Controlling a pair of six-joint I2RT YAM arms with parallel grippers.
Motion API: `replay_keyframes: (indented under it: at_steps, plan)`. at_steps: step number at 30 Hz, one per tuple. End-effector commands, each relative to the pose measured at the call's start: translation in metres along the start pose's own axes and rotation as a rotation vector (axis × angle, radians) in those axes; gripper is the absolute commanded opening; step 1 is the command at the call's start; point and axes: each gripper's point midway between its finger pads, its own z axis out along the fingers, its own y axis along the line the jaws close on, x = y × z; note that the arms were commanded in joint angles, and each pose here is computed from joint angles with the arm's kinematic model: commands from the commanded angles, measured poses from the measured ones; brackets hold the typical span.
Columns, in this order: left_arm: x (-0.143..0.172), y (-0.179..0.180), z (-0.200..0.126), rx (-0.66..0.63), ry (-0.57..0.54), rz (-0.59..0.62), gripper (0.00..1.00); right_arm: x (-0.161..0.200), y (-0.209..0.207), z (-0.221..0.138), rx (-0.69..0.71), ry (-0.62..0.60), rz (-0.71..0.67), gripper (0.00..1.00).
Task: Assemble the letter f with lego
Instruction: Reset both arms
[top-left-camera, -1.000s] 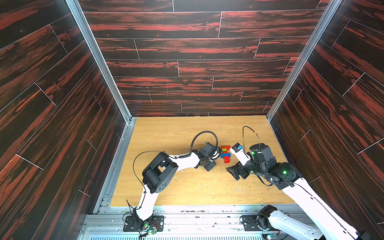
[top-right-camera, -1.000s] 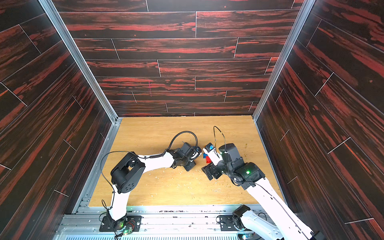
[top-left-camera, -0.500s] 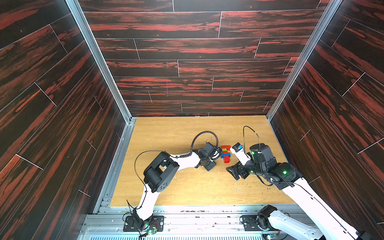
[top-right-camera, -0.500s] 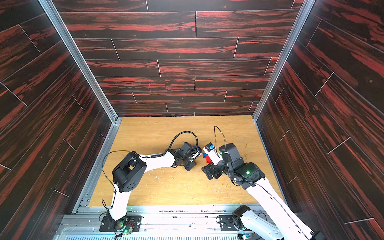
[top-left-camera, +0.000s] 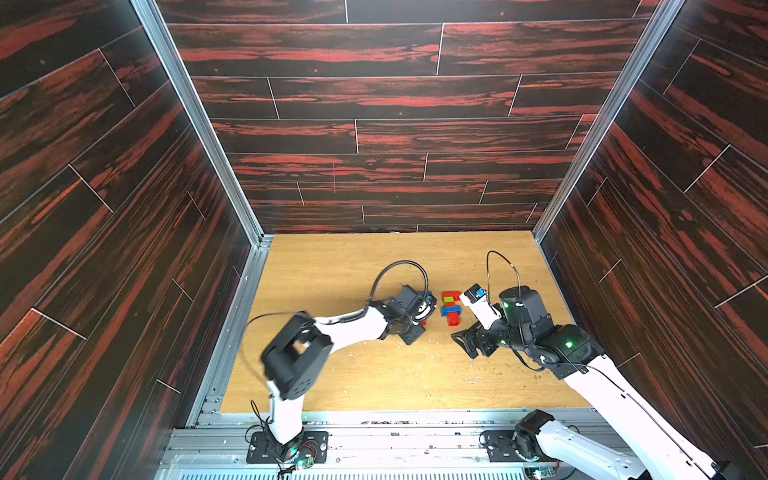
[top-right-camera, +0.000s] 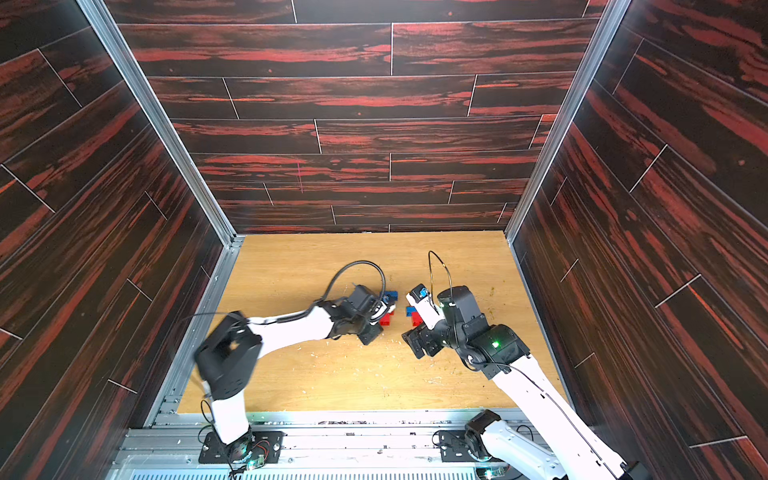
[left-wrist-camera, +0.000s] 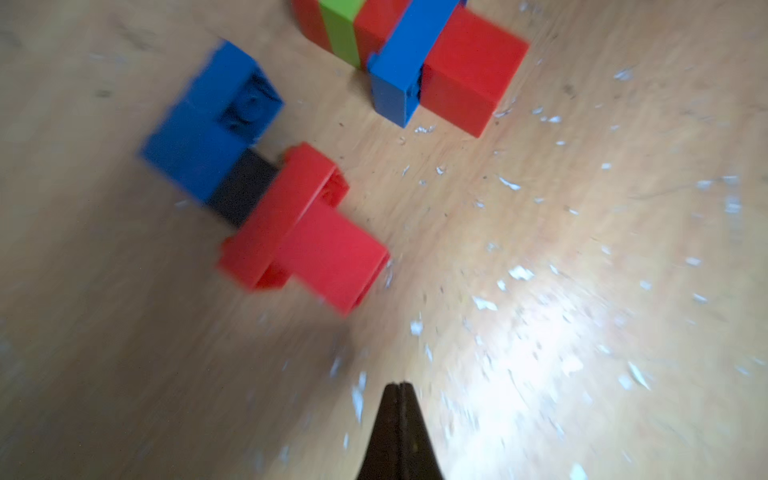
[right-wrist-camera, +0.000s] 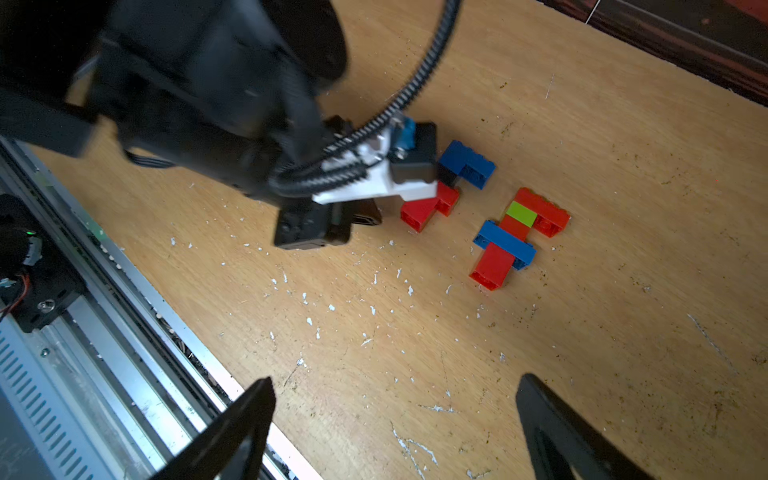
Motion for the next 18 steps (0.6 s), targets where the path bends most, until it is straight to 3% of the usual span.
replay_keyframes:
  at_steps: [1, 3, 7, 9, 13, 18]
  plan:
    - [0.000, 0.011, -0.049, -0.078, -0.069, -0.038, 0.16, -0.014, 0.001, 0.006, -0.016, -0.058, -0.021, 0.94]
    - [0.008, 0.019, -0.069, -0.140, -0.089, -0.063, 0.37, -0.015, 0.002, 0.015, -0.043, -0.075, -0.014, 0.94]
    - [0.027, 0.044, -0.103, -0.263, -0.145, -0.131, 0.65, -0.015, -0.007, 0.032, -0.068, -0.115, 0.030, 0.94]
    - [0.039, 0.061, -0.116, -0.306, -0.176, -0.190, 1.00, -0.014, -0.018, 0.039, -0.074, -0.142, 0.065, 0.94]
    - [0.060, 0.096, -0.141, -0.396, -0.238, -0.282, 1.00, -0.009, -0.047, 0.053, -0.024, -0.196, 0.131, 0.94]
    - [0.082, 0.151, -0.168, -0.530, -0.352, -0.462, 1.00, 0.005, -0.105, 0.062, 0.139, -0.314, 0.251, 0.94]
